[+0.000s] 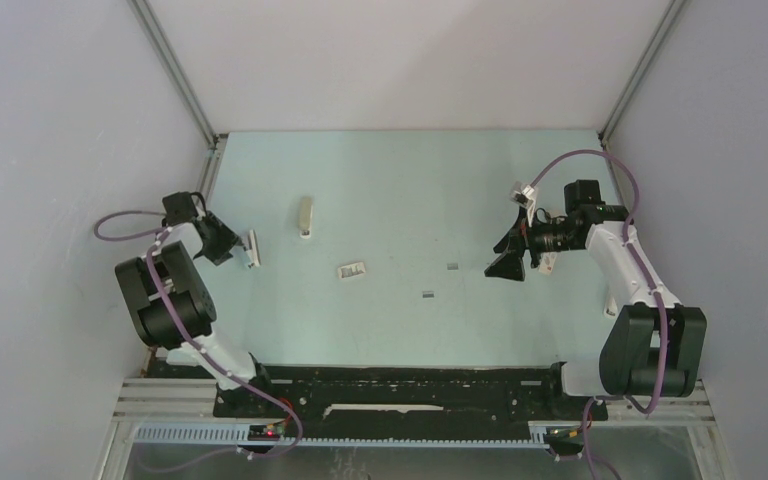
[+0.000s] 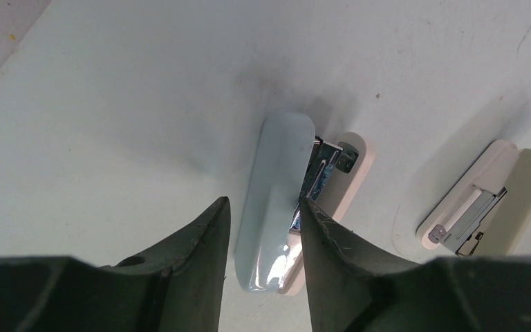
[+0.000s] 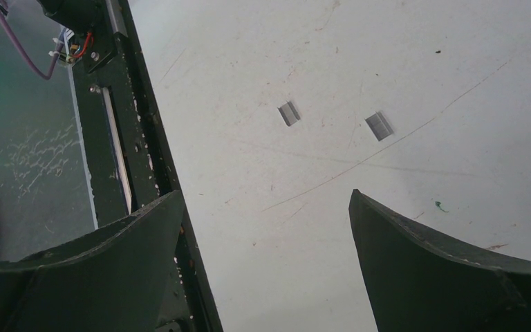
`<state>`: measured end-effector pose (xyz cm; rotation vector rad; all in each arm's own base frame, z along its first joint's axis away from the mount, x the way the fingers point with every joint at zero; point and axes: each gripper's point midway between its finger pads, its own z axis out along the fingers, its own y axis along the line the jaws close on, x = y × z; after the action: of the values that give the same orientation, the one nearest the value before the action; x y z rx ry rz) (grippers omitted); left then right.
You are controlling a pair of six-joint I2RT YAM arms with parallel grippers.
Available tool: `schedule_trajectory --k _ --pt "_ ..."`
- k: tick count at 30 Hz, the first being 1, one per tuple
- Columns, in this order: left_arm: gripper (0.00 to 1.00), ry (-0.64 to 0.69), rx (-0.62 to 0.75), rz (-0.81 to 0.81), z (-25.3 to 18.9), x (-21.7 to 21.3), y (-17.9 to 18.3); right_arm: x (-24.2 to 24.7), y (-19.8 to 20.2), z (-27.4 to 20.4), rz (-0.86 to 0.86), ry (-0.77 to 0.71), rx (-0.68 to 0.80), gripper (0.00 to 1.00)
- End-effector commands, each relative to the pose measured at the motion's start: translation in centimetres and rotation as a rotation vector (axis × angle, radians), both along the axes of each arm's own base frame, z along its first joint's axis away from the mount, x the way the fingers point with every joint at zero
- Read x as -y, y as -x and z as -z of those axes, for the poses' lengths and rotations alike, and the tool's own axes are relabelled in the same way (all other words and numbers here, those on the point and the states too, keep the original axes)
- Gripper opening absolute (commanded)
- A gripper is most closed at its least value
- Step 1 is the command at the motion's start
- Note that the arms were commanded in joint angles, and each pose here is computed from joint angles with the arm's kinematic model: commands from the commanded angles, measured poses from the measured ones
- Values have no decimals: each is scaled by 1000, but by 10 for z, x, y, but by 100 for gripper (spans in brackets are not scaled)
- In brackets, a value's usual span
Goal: Unload the staples from the stapler
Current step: Pick up the stapler from the center of the board.
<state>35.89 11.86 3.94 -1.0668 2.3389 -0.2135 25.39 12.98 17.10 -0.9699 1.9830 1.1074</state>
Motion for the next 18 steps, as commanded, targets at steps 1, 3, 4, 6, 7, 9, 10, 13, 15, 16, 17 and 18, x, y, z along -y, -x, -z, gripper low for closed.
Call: schedule_trajectory --k 1,3,4,6,7,9,10,13,15,16,17,18 --pt "46 -40 23 17 -14 -13 -14 -4 1 -4 -24 -25 13 100" --pt "46 -36 19 23 -12 -12 -15 -4 1 -4 -24 -25 13 100" --pt "46 -36 17 26 -12 -13 -15 -4 0 -4 -24 -25 12 100" --pt "45 -34 13 33 -11 -12 -16 -4 1 -4 -26 -27 12 100" --pt "45 -34 11 35 -10 -13 -17 -4 1 -4 -26 -26 11 100" --pt "45 -28 4 39 -9 -12 -17 -5 1 -4 -28 -27 13 100" --pt "44 -28 6 42 -9 -12 -18 -5 1 -4 -28 -26 12 100" --pt "40 -27 -2 49 -6 -10 -18 -5 2 -4 -31 -27 11 100" --pt "39 -29 -8 57 -4 -9 -18 -6 2 -4 -32 -28 10 100" --pt "37 -29 -13 61 -3 -9 -17 -6 2 -4 -32 -28 9 100" --pt "36 -31 -16 67 -2 -7 -18 -6 2 -4 -33 -28 10 100" --pt "36 -33 -19 70 -2 -7 -17 -6 2 -4 -34 -30 9 100"
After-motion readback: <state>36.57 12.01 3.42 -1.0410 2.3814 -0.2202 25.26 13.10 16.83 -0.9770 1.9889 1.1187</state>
